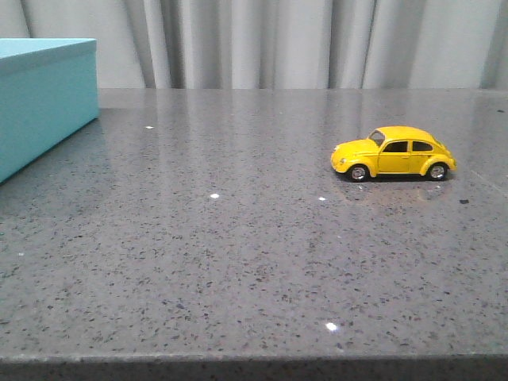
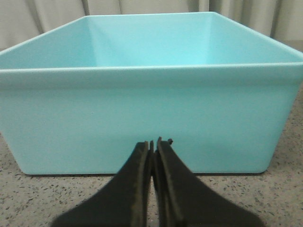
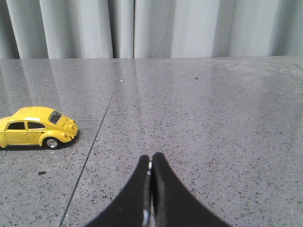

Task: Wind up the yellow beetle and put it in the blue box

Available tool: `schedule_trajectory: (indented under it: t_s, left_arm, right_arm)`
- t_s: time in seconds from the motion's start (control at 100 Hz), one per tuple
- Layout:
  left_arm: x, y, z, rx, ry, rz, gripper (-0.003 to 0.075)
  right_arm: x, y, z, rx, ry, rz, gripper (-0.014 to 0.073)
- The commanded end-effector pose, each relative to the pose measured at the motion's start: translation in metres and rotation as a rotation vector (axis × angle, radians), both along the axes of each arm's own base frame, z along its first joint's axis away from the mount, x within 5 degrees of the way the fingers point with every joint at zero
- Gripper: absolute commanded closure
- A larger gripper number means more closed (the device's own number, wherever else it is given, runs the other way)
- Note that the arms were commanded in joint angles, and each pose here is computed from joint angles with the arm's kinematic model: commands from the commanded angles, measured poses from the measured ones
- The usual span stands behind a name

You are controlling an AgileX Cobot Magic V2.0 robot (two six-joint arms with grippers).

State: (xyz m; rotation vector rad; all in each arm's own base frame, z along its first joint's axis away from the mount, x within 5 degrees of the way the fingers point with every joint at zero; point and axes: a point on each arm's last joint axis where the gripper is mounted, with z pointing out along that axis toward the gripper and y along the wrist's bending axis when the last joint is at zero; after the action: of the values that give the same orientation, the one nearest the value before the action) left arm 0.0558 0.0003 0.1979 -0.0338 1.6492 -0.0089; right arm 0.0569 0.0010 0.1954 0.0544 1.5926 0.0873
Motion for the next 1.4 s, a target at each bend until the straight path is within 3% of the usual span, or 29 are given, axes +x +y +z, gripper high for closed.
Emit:
schedule_trajectory:
  t_s: [0.0,0.57,0.67,0.86,1.28,1.39]
  left_arm:
    - [-0.001,0.0,0.001,-0.011,-0.082,0.0,0.0738]
    - [-0.001,0.0,0.001,-0.011,-0.082,0.0,0.0738]
    - [-0.001,0.001,0.003,0.082,-0.103,0.006,0.0738]
    - [-0.002,0.001,0.009,0.137,-0.159,0.017,0.0739]
    - [-0.008,0.001,0.036,0.079,-0.441,0.028,0.0739]
    - [-0.009,0.002,0.05,0.017,-0.42,0.03,0.0739]
  right_arm:
    - [-0.003,0.0,0.014,-0.013,-0.118,-0.002,0.0655]
    - [-0.003,0.0,0.015,-0.013,-0.122,-0.001,0.0655]
    - [-0.003,0.0,0.017,-0.012,-0.143,0.0,0.0655]
    - [-0.003,0.0,0.019,-0.012,-0.17,0.002,0.0655]
    - [-0.006,0.0,0.031,0.013,-0.186,0.001,0.0655]
    - [-0.007,0.0,0.043,0.013,-0.134,-0.004,0.0655]
